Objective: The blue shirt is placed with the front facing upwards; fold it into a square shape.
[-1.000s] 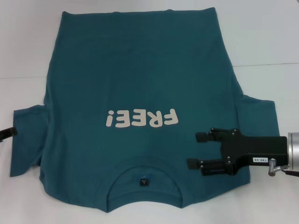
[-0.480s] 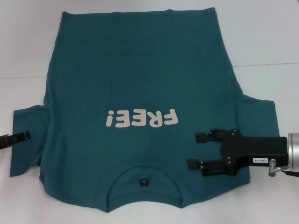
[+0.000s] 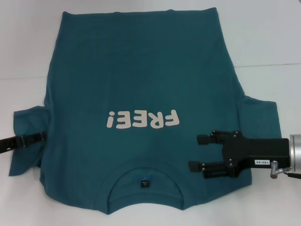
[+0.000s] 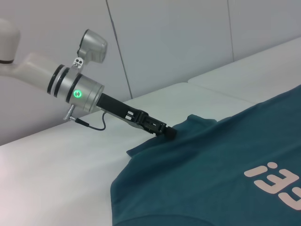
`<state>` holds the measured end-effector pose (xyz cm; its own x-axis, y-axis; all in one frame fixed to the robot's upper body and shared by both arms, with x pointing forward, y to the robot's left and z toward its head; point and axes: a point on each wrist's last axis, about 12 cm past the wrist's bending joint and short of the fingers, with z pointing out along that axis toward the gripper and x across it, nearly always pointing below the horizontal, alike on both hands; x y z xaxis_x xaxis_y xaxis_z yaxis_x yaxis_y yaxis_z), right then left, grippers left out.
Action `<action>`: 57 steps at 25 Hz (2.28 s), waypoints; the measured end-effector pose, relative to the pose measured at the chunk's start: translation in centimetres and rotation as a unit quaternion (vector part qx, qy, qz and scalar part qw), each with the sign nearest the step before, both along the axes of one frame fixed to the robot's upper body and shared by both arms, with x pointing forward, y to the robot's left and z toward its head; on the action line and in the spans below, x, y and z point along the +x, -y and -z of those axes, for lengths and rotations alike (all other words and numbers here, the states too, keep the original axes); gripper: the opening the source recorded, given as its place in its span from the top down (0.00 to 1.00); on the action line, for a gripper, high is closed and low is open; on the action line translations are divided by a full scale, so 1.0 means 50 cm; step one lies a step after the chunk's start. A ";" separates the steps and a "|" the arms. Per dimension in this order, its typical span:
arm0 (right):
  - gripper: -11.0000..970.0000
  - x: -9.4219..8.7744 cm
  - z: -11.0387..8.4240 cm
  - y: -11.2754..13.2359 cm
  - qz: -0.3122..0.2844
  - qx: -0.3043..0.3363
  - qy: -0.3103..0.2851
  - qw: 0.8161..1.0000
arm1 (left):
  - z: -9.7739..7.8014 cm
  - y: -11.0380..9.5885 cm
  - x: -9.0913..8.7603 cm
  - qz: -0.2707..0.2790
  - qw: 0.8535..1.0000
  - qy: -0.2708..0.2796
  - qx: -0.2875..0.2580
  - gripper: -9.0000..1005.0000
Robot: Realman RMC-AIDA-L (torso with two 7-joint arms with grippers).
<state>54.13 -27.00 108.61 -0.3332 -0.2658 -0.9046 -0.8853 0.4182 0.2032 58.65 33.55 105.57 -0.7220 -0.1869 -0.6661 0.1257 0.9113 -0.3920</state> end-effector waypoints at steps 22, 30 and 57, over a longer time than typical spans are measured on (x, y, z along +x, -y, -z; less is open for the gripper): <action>0.05 0.001 0.000 -0.001 0.000 -0.001 0.000 1.000 | -0.008 0.012 0.017 -0.001 1.000 0.015 0.006 0.37; 0.05 0.001 0.000 -0.001 0.000 -0.001 0.000 1.000 | -0.005 0.024 0.023 0.016 1.000 0.017 0.020 0.58; 0.05 -0.003 0.002 0.002 0.003 0.002 -0.007 1.000 | -0.045 -0.006 0.003 0.014 0.999 0.045 0.024 0.99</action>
<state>53.98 -27.12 108.52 -0.3483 -0.2595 -0.9008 -0.8796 0.4227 0.2184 58.83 33.84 107.81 -0.6633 -0.1334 -0.7363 0.1841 0.9247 -0.3333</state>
